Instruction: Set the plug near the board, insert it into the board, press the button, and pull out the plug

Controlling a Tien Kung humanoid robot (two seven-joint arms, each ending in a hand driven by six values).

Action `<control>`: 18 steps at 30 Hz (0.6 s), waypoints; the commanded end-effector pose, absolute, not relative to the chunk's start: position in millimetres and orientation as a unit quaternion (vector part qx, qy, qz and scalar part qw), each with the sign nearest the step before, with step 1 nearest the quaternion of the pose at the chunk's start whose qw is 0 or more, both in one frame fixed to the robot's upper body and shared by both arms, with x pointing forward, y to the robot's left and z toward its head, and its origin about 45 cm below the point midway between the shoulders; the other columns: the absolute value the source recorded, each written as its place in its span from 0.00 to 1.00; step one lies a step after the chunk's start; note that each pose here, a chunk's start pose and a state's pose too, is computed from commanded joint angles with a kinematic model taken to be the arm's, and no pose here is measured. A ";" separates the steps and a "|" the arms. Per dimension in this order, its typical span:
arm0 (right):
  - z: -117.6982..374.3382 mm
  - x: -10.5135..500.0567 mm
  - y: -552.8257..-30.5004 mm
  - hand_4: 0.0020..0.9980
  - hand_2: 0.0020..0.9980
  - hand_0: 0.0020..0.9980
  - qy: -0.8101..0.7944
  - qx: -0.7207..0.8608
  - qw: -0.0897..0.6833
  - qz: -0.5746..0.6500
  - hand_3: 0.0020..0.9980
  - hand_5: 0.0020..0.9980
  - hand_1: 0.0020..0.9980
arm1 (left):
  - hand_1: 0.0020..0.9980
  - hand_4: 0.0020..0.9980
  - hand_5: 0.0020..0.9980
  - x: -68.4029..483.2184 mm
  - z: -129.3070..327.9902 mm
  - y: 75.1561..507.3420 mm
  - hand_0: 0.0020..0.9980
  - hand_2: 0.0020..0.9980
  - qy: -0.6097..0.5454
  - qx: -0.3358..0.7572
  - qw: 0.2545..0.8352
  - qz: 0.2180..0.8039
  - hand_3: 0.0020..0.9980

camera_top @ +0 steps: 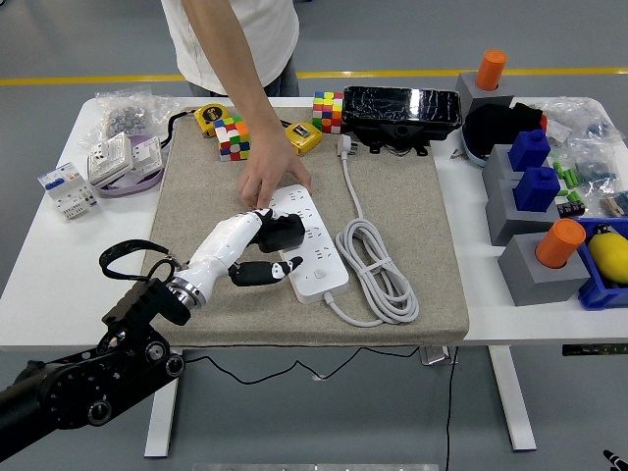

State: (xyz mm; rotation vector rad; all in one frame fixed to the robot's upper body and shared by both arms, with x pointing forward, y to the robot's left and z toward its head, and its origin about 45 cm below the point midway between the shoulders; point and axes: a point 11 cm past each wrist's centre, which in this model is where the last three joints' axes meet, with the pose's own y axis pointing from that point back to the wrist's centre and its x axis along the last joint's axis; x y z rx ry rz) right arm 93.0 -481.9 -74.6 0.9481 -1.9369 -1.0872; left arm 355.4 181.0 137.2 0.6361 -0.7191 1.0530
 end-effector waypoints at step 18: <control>-74.2 94.0 -482.3 0.89 0.61 0.53 -0.753 0.366 0.352 -0.418 0.55 0.41 0.63 | 0.80 0.78 0.39 359.8 138.7 181.6 0.81 0.77 -0.332 0.294 0.754 0.485 0.73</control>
